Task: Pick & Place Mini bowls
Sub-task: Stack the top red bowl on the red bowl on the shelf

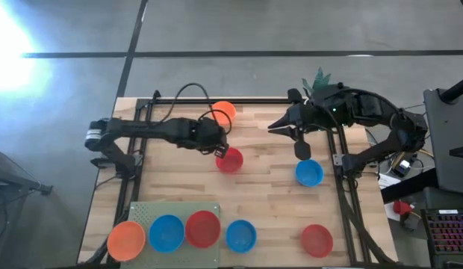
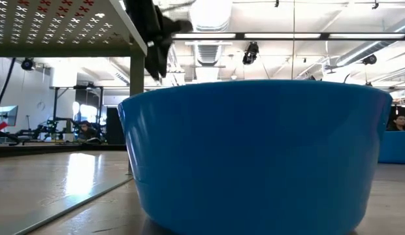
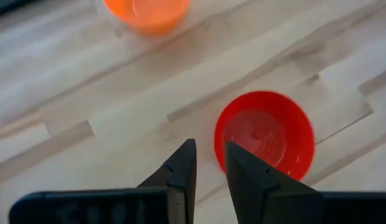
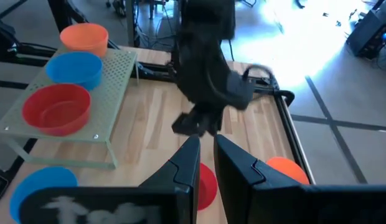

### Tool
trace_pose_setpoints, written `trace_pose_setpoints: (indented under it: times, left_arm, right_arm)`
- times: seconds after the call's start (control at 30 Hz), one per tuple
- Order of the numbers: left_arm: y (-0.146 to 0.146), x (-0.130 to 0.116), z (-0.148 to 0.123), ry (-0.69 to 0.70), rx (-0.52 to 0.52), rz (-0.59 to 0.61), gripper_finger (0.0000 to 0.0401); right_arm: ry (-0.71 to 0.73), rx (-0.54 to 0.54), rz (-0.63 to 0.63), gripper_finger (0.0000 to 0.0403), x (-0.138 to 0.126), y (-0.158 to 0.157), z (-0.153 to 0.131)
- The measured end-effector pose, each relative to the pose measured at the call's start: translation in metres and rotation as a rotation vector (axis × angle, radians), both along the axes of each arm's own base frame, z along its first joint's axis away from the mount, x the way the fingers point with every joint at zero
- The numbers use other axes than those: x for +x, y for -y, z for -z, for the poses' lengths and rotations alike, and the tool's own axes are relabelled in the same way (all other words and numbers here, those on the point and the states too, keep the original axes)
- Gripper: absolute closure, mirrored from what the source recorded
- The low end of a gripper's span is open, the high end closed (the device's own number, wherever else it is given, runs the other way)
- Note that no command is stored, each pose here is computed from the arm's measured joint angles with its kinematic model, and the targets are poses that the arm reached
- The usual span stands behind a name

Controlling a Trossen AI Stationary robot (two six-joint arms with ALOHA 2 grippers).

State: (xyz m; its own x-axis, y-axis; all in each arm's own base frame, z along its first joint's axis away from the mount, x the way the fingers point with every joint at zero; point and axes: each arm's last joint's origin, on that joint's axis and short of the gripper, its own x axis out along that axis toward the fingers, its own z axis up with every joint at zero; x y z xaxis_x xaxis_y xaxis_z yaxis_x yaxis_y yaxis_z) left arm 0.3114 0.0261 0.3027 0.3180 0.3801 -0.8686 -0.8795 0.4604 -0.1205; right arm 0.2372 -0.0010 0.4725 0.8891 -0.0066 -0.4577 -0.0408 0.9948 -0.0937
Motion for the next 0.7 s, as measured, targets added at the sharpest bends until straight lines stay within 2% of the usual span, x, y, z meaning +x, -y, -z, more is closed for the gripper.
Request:
trace_pose_setpoints:
  times: [0.13, 0.53, 0.7]
  left_arm:
    - [-0.007, 0.011, 0.017, -0.04, -0.065, -0.015, 0.0325]
    - [-0.019, 0.032, 0.057, -0.154, -0.095, -0.048, 0.0325]
    - [-0.02, 0.044, 0.071, -0.14, -0.139, 0.008, 0.0325]
  right_arm:
    - [0.009, 0.0, -0.001, 0.036, -0.004, 0.0, -0.002]
    - [0.023, 0.027, 0.011, 0.036, -0.008, 0.0, -0.005]
    - [0.023, 0.025, 0.01, 0.036, -0.008, 0.0, -0.005]
